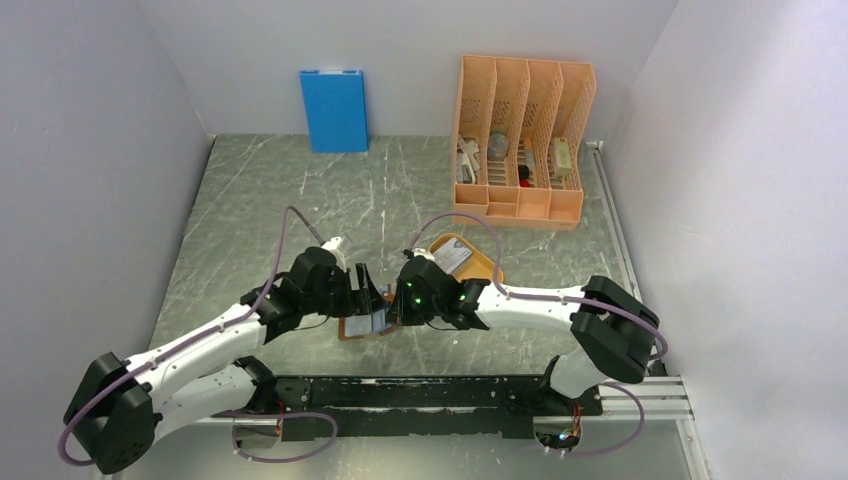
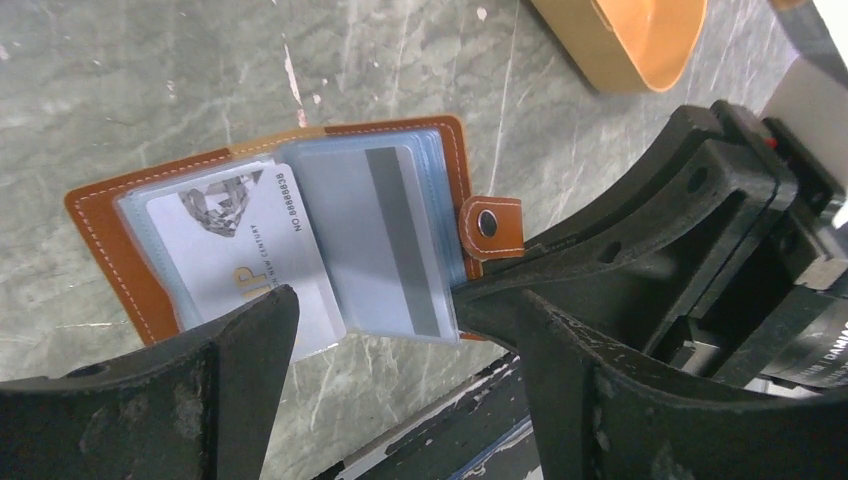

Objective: Put the credit cards into the card holder
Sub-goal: Turn over the card slot in the card holder.

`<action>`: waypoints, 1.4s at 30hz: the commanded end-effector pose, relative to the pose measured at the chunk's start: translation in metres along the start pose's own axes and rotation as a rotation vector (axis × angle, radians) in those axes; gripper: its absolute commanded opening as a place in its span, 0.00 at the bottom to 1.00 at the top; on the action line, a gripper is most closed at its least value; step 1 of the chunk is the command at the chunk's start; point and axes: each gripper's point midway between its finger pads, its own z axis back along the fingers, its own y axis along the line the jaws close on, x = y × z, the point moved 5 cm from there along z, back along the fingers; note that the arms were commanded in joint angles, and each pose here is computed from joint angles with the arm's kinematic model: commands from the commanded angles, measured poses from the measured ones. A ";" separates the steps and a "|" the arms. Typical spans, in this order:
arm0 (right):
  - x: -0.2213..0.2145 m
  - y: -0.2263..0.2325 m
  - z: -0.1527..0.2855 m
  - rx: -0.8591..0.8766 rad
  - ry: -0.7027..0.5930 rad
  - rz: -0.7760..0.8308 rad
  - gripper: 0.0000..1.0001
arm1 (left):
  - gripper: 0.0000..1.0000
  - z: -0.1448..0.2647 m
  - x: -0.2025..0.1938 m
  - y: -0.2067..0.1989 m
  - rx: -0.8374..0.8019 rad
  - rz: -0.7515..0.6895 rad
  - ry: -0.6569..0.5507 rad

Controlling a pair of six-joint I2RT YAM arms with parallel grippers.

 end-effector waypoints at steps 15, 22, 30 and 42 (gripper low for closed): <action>0.005 0.006 0.000 0.002 -0.020 0.001 0.00 | 0.77 -0.021 -0.006 -0.004 0.050 -0.086 0.047; 0.005 0.006 0.000 -0.001 -0.018 0.012 0.00 | 0.71 -0.027 -0.001 -0.003 0.090 -0.109 0.041; 0.002 0.008 0.001 -0.006 -0.010 0.032 0.00 | 0.57 -0.032 0.001 0.001 0.133 -0.126 0.043; 0.002 -0.003 0.004 -0.071 -0.038 0.022 0.00 | 0.30 -0.028 -0.001 0.015 0.207 -0.134 0.029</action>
